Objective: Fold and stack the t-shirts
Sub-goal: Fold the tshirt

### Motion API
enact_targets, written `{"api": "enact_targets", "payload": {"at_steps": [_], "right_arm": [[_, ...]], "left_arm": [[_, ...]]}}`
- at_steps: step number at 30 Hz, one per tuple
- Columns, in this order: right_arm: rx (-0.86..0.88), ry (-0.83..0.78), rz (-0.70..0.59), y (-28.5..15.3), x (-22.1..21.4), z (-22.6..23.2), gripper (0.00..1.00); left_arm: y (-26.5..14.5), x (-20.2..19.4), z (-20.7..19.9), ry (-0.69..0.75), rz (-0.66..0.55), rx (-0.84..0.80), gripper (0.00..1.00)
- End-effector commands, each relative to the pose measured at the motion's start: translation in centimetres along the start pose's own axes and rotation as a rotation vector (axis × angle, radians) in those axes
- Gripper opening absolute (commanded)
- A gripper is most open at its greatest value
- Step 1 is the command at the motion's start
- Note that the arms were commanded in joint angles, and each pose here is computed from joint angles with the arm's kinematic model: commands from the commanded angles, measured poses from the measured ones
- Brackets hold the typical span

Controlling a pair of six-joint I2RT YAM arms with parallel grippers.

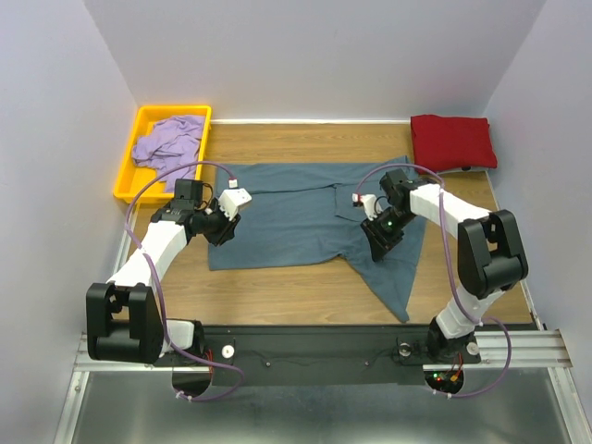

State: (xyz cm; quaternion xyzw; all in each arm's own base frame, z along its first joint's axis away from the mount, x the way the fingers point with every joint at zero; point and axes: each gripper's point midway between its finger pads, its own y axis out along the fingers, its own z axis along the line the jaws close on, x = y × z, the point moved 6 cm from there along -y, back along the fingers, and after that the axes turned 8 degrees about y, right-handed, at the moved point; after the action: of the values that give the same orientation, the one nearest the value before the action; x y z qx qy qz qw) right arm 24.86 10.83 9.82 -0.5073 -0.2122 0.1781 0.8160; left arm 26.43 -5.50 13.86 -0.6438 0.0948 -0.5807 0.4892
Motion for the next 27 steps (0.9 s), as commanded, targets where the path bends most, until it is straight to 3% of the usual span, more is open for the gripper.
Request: {"api": "enact_targets", "payload": {"at_steps": [1,2,6,17,23,27], "right_arm": [[-0.018,-0.045,-0.055,-2.3,0.9,1.4,0.29],[-0.015,-0.049,-0.055,-2.3,0.9,1.5,0.20],[0.025,-0.092,-0.033,-2.0,0.7,3.1,0.01],[0.284,-0.347,0.010,-1.3,-0.6,11.6,0.01],[0.263,-0.438,0.124,2.3,-2.1,13.3,0.01],[0.256,-0.478,0.102,2.0,-1.7,14.2,0.22]], "left_arm": [[-0.4,1.0,0.4,0.010,-0.047,0.016,0.37],[-0.4,1.1,0.4,0.011,-0.051,0.015,0.37],[-0.5,1.3,0.5,0.009,-0.053,0.019,0.36],[-0.9,1.5,0.2,-0.010,-0.063,0.016,0.36],[-0.6,1.4,0.0,-0.029,-0.066,-0.003,0.37],[-0.6,1.2,-0.4,-0.035,-0.072,-0.013,0.37]]}}
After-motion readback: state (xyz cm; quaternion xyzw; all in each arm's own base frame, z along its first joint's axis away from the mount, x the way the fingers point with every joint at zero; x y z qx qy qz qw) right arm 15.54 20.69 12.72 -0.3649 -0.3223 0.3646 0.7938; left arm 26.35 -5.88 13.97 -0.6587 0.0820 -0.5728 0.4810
